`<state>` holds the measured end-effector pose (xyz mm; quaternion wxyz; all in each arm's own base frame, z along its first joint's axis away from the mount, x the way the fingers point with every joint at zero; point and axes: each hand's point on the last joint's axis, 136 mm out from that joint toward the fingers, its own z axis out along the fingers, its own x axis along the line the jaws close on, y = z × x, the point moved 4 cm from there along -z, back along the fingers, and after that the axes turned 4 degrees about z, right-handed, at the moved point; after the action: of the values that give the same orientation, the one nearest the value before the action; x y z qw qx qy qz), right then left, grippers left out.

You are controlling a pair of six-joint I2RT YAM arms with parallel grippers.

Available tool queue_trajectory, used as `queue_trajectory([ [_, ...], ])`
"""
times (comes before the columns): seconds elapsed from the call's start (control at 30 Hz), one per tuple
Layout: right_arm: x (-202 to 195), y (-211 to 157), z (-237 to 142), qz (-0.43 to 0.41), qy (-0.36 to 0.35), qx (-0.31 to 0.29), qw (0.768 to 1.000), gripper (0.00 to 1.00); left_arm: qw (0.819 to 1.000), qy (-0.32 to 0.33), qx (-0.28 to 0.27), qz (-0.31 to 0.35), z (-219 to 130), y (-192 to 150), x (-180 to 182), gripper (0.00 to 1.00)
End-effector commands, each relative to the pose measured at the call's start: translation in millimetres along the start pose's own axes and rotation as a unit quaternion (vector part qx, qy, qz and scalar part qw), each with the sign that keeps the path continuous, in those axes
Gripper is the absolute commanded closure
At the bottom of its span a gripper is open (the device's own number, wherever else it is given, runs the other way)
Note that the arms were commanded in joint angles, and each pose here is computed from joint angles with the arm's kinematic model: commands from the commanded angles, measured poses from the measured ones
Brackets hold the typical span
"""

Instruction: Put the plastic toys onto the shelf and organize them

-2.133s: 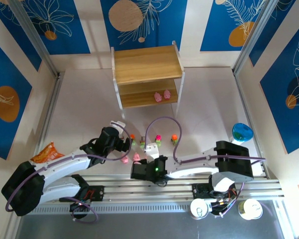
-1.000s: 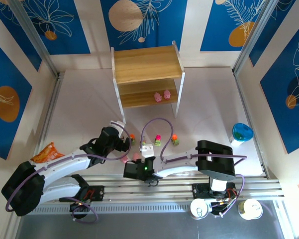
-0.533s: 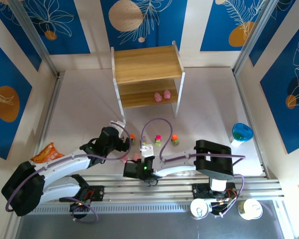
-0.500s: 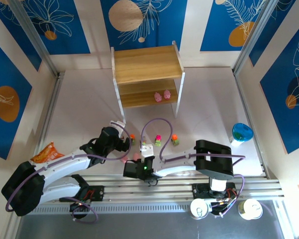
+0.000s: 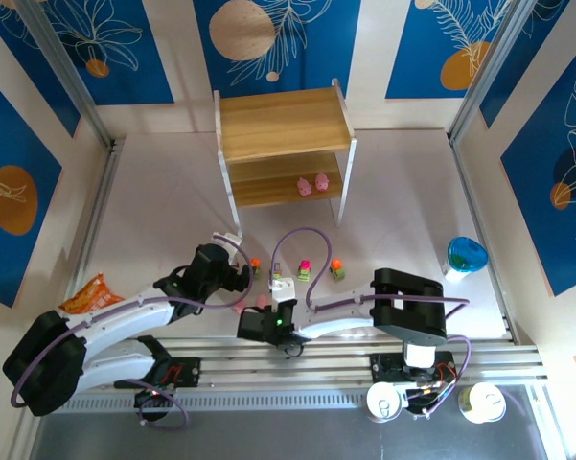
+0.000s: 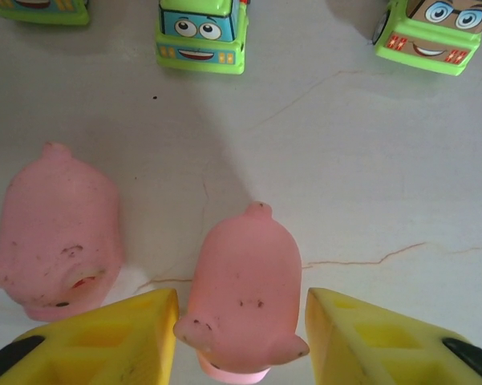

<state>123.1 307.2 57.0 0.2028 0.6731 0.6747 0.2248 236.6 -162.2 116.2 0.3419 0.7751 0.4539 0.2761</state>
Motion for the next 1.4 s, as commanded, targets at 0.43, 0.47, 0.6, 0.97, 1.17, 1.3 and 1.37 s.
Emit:
queue_trajectory([
  [0.43,-8,-6,10,0.000,-0.015,0.015,1.000,0.59,1.000,-0.004,0.004,-0.008,0,4,0,0.00],
  [0.47,-8,-5,10,0.001,-0.015,0.015,1.000,0.59,1.000,-0.004,0.004,-0.009,0,5,0,0.01],
  [0.6,-9,-5,11,0.003,-0.016,0.015,1.000,0.62,1.000,-0.004,0.005,-0.009,1,4,0,0.01],
  [0.97,-13,4,-6,-0.010,-0.016,-0.025,1.000,0.66,1.000,-0.028,-0.008,-0.006,-1,7,-6,0.01],
  [1.17,-23,17,-21,-0.006,-0.006,-0.050,0.999,0.67,0.994,-0.086,-0.061,-0.011,-14,18,-18,0.00],
  [1.3,-29,34,-35,-0.012,-0.006,-0.079,0.997,0.67,0.991,-0.107,-0.076,-0.009,-19,21,-23,0.00],
  [1.37,-32,43,-38,-0.011,-0.003,-0.085,0.996,0.67,0.990,-0.117,-0.080,-0.006,-20,22,-26,0.00],
])
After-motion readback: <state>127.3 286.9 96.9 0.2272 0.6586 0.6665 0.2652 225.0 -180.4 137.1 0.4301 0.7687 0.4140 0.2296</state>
